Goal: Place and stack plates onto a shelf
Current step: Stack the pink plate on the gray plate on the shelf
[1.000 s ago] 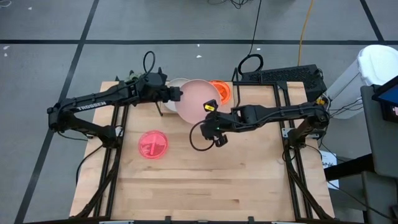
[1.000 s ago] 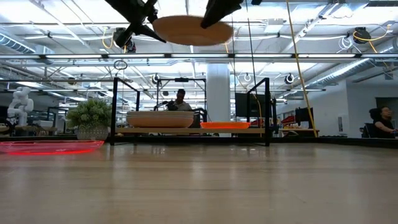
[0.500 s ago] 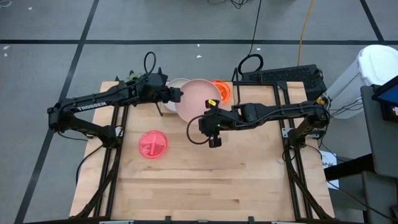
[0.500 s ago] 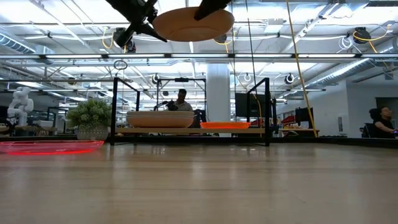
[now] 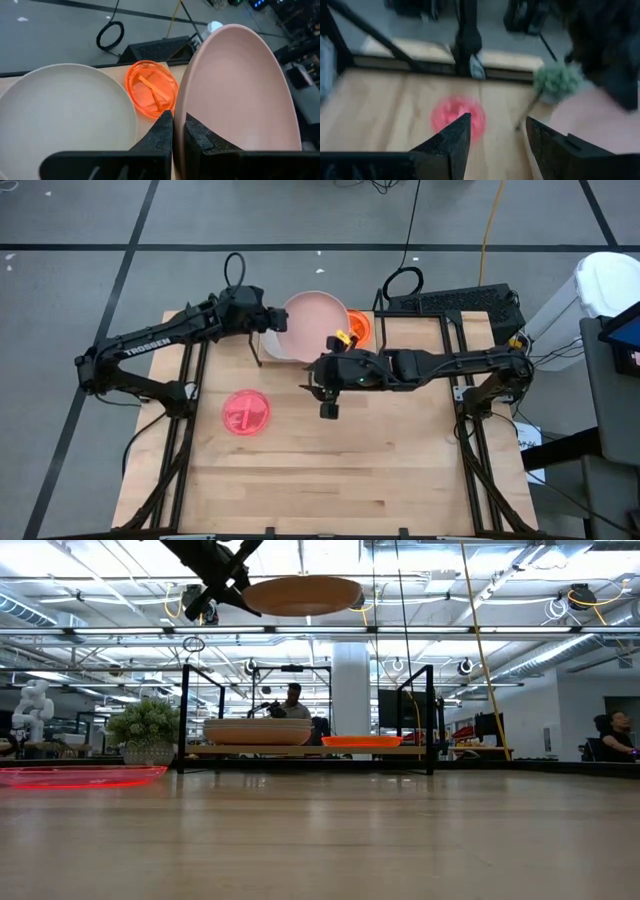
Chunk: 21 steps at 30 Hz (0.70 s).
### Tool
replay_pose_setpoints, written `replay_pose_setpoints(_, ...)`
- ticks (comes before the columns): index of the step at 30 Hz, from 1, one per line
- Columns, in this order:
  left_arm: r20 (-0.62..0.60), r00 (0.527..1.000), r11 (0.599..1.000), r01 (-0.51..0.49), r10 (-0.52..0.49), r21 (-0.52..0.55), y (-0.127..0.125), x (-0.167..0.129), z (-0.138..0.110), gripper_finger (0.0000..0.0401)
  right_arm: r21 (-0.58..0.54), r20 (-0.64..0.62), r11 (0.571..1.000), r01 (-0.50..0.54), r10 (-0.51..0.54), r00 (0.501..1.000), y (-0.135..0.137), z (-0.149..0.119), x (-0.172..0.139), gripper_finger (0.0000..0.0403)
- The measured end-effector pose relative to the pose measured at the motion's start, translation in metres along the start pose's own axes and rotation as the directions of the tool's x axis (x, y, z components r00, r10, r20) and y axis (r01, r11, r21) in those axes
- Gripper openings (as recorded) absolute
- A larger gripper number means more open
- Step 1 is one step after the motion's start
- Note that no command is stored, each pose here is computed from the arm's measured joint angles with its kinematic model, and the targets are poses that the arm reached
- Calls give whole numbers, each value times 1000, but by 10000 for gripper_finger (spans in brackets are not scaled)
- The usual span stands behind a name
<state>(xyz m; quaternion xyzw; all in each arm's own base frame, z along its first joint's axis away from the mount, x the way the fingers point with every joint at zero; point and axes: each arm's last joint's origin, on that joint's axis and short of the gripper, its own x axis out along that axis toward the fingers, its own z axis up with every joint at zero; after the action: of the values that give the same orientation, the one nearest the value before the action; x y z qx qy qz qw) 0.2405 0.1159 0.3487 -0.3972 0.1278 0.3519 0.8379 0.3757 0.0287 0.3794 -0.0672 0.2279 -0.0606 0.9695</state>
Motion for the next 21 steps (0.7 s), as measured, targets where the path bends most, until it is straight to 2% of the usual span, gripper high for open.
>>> replay_pose_setpoints(6, 4, 999, 998, -51, 50, 31, 9, 1, 5, 14, 71, 90, 997, 5, -11, 996, -5, 12, -13, 173)
replay_pose_setpoints(11, 6, 986, 984, -165, 165, 70, 24, 1, 9, 13, 116, 127, 993, 16, -31, 991, -13, 20, -42, 173)
replay_pose_setpoints(17, 26, 965, 963, -263, 262, 59, 39, 1, 16, 13, 136, 113, 978, 159, -175, 978, -25, 23, -76, 173)
replay_pose_setpoints(21, 60, 967, 968, -251, 249, 29, 34, -10, 16, 13, 131, 60, 966, 222, -232, 971, -34, 18, -92, 173)
